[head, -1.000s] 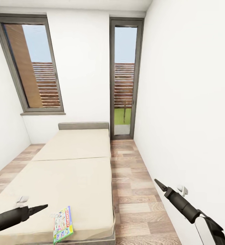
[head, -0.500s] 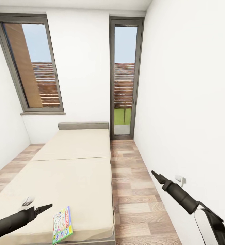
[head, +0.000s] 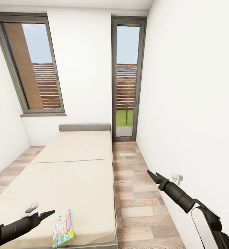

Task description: Put all the toys in the child's room - the three board games (two on the bed and one on the table), the two jigsaw puzzles on the table, and the tennis ball on the table - inside the toy box on the table in the child's room.

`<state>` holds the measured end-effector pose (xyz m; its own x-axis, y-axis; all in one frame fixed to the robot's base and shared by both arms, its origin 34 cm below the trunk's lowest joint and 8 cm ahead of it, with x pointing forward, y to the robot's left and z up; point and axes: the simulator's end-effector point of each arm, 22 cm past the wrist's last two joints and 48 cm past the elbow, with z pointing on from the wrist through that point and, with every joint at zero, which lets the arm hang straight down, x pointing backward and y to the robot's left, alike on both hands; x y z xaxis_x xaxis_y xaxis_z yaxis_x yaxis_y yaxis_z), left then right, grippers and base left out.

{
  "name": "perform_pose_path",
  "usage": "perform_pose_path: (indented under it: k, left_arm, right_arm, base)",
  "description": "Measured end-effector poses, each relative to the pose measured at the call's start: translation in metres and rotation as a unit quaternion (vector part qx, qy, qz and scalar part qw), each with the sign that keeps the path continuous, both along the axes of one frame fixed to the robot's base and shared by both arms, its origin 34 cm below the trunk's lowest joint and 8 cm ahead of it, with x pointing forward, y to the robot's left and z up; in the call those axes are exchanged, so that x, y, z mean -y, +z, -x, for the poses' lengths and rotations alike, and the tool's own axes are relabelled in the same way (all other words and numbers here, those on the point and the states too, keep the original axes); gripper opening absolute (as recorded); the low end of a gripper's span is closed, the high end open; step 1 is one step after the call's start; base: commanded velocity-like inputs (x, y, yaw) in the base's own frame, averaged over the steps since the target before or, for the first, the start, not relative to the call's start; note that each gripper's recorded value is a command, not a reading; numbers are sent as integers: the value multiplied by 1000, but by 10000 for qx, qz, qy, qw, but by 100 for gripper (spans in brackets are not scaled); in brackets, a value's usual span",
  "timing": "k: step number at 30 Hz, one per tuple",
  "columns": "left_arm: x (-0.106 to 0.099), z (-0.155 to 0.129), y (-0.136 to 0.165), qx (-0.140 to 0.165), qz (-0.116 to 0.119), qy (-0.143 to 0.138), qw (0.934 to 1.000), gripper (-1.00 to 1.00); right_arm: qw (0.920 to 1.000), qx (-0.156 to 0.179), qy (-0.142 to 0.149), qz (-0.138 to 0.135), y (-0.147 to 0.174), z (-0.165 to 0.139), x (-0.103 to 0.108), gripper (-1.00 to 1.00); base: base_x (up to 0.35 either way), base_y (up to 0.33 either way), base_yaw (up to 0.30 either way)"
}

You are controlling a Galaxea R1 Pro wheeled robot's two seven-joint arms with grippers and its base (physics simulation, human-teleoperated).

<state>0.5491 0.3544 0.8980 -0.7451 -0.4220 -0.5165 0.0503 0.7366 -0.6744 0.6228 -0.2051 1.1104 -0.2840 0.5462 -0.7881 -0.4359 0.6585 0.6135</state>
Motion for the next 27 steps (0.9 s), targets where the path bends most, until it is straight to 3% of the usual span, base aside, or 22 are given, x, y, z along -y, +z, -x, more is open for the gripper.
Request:
perform_pose_path:
  k: [11,27]
  left_arm:
    - [-3,-2,-13,-56,0,18,10000,100]
    - [-5,-20,-16,87,-1,5,10000,100]
  right_arm:
    - [9997,-206,-128,8,-25,-7,4,100]
    - [9986,-463,-239,-79,-61,-15,4,100]
  base:
    - [0,0,0]
    - [0,0,0]
